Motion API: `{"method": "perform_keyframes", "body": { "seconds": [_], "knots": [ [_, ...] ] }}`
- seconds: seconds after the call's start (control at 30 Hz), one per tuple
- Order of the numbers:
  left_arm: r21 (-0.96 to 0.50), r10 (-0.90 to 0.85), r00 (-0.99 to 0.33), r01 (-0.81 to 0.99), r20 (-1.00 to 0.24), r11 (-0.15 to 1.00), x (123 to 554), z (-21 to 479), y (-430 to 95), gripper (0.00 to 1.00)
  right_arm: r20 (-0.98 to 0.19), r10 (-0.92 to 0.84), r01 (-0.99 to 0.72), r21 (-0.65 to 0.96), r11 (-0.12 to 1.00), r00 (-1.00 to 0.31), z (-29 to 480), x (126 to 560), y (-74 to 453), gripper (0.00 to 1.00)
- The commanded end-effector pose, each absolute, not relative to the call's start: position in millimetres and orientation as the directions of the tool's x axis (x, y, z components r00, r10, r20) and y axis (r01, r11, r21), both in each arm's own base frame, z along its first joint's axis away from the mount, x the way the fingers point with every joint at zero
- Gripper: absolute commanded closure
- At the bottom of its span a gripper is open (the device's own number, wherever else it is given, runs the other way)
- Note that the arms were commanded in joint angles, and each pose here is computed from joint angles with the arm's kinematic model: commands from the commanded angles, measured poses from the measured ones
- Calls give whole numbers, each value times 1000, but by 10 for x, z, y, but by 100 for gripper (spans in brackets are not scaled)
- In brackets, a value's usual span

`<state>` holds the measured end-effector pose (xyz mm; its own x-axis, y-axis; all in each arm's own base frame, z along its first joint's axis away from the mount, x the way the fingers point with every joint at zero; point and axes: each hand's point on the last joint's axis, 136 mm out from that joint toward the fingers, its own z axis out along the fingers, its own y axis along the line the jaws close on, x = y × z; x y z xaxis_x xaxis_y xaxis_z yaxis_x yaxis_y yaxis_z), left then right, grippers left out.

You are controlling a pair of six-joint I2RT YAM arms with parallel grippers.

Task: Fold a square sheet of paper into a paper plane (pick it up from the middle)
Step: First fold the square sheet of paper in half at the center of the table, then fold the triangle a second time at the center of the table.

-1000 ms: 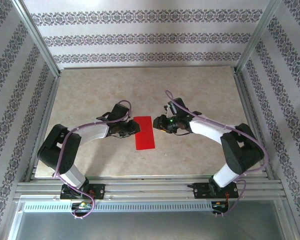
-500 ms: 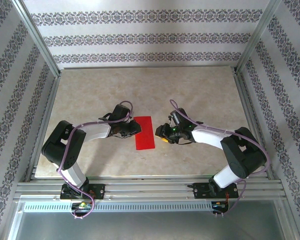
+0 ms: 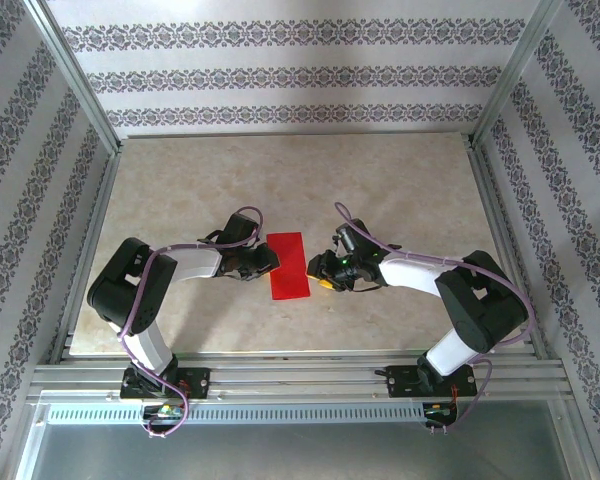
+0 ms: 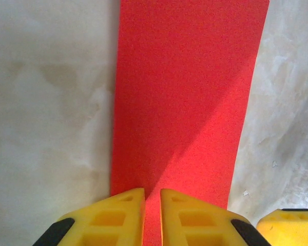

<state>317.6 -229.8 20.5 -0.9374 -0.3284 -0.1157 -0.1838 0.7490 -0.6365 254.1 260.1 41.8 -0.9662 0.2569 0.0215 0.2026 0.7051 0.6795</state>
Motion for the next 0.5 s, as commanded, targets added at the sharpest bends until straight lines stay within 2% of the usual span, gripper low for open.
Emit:
{"method": "perform_keyframes", "body": {
  "seconds": [0.0, 0.47],
  "knots": [
    [-618, -361, -929, -234, -86, 751, 3172, 81, -2234, 83, 68, 234, 220, 660, 719, -970, 323, 2420, 2625, 56],
    [-606, -366, -928, -251, -71, 755, 3141, 36, -2208, 83, 128, 160, 204, 692, 692, -979, 323, 2269, 2837, 59]
  ]
}}
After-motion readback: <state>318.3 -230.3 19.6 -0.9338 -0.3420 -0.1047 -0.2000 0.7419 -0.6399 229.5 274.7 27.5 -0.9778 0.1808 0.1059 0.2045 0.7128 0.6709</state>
